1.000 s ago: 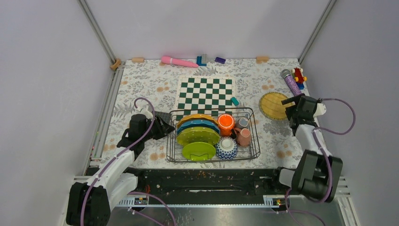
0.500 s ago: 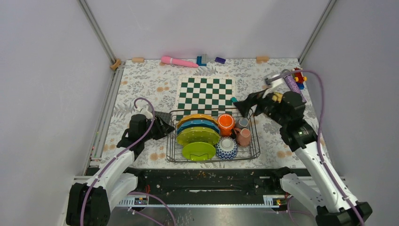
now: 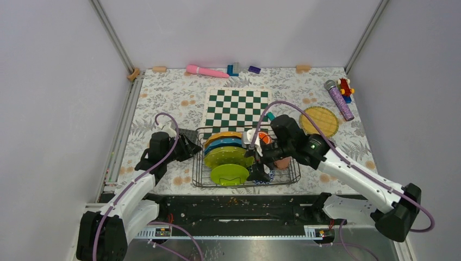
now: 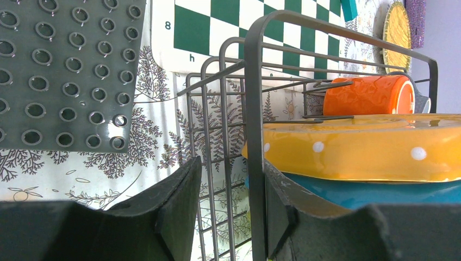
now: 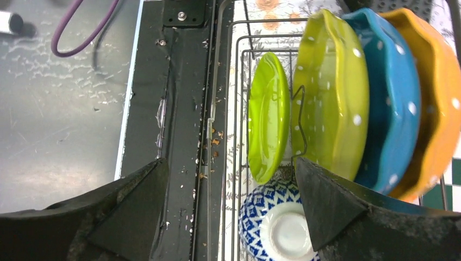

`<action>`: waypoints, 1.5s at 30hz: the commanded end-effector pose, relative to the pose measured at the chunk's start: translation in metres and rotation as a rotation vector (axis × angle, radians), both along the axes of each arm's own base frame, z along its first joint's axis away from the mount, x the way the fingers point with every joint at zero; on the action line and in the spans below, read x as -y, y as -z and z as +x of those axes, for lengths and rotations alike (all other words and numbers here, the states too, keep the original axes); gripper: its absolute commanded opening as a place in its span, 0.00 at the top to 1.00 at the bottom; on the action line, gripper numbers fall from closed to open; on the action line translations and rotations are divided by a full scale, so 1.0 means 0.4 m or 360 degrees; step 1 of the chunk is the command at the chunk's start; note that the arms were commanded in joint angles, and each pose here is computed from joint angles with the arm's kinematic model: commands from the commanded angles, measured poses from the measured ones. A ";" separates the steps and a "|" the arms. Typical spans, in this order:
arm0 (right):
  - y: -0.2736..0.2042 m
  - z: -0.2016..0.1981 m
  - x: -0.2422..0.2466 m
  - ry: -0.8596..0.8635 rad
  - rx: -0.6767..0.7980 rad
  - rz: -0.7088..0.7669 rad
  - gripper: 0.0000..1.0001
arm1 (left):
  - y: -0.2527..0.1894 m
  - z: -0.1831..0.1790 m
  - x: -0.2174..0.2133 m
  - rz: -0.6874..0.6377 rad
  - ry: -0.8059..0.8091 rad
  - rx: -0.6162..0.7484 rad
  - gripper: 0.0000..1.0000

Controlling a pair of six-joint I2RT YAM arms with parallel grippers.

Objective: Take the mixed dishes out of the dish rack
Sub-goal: Pick up the plate from the dish rack.

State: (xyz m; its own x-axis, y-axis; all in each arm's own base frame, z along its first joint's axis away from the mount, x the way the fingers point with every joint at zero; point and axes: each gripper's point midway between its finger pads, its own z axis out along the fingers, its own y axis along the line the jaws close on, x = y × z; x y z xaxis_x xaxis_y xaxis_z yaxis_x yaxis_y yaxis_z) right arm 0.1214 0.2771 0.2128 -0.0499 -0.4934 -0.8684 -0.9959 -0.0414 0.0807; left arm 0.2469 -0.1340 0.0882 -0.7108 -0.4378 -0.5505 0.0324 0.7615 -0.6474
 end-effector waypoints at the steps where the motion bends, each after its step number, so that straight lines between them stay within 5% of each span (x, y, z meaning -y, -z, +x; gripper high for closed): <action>1: -0.010 -0.018 -0.035 -0.0175 0.0091 -0.0037 0.09 | 0.005 0.005 -0.022 0.0090 -0.0027 0.0005 0.58; 8: 0.024 0.052 -0.072 0.0016 0.0266 -0.0076 0.13 | 0.002 0.003 -0.021 0.0085 -0.0023 0.0011 0.59; 35: 0.169 0.102 -0.119 0.0173 0.0297 -0.0166 0.34 | 0.010 0.000 -0.021 0.0077 -0.0036 -0.0006 0.60; 45: 0.193 0.102 -0.123 0.0211 0.0315 -0.0144 0.55 | 0.013 0.000 -0.015 0.0054 -0.0026 -0.0013 0.61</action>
